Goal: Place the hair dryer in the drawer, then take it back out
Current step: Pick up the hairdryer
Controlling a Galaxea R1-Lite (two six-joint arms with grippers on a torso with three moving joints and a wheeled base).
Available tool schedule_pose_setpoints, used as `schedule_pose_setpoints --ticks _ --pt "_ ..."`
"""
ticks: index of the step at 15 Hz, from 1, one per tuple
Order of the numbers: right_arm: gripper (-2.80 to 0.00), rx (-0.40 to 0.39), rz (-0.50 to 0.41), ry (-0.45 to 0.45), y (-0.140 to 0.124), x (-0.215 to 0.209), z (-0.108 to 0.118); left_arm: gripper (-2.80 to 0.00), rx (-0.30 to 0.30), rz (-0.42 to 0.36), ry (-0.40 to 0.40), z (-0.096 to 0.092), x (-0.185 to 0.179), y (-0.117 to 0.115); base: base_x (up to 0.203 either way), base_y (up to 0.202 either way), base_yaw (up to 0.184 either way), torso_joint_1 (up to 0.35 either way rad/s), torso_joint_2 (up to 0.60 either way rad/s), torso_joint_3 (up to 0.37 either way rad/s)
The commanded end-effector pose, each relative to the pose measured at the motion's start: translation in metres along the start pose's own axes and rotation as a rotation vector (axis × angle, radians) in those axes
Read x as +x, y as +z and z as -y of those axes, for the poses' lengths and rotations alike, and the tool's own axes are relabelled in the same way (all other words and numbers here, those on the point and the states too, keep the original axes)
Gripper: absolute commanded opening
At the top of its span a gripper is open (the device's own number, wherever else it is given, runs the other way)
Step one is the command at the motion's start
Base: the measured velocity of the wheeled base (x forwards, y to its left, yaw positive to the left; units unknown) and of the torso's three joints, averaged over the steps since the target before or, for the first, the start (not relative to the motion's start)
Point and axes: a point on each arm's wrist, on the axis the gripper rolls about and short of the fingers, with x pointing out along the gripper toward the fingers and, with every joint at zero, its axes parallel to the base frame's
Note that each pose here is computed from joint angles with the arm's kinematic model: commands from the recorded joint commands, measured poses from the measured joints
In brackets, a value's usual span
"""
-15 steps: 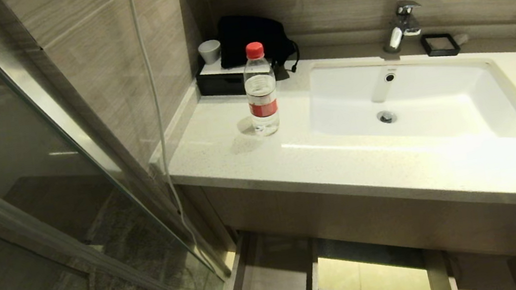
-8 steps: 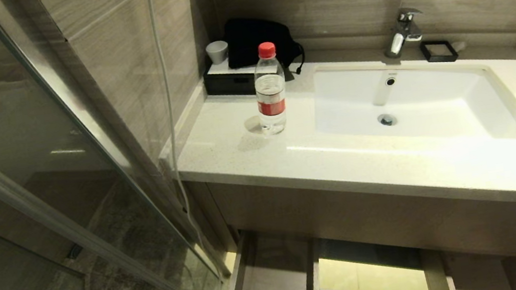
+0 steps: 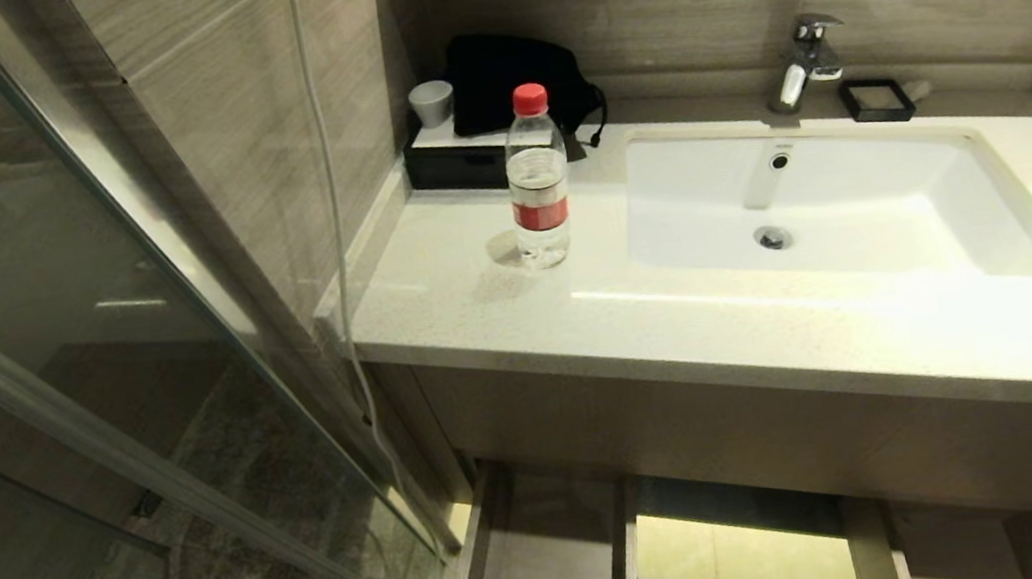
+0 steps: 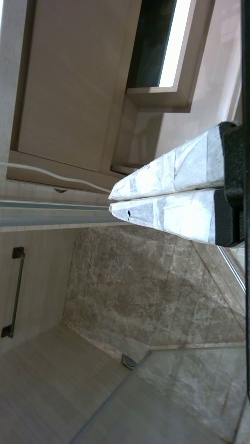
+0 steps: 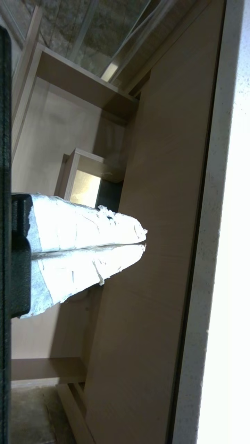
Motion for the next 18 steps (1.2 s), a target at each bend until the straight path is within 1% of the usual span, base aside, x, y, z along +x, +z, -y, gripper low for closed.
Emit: schedule_pose_setpoints --ticks 1,4,8,11,18 --pt "-2.80 0.001 0.001 0.002 0.0002 0.0001 0.0000 -2.80 0.000 0.000 0.001 0.0000 0.0000 0.0000 0.000 0.000 0.000 0.000 0.00 0.000" --pt "-2.80 0.002 0.001 0.001 0.0002 0.0001 0.0000 -2.80 0.000 0.000 0.001 0.0000 0.0000 0.0000 -0.001 0.002 -0.023 0.000 0.00 0.001" --pt "-2.80 -0.001 0.000 0.002 0.0001 0.0001 0.0001 -2.80 0.000 0.000 0.001 0.0000 0.0000 0.0000 -0.002 0.006 -0.146 0.001 0.00 0.002" --pt "-2.80 -0.001 -0.002 0.002 -0.0001 0.0001 0.0001 -2.80 0.000 0.001 0.001 0.0000 0.0000 0.0001 0.003 0.007 -0.089 0.001 0.00 0.003" --pt "-2.80 0.001 -0.002 -0.001 -0.0001 0.0001 0.0001 -2.80 0.000 0.000 0.001 0.0000 0.0000 0.0000 0.000 0.000 0.000 0.000 0.00 0.000"
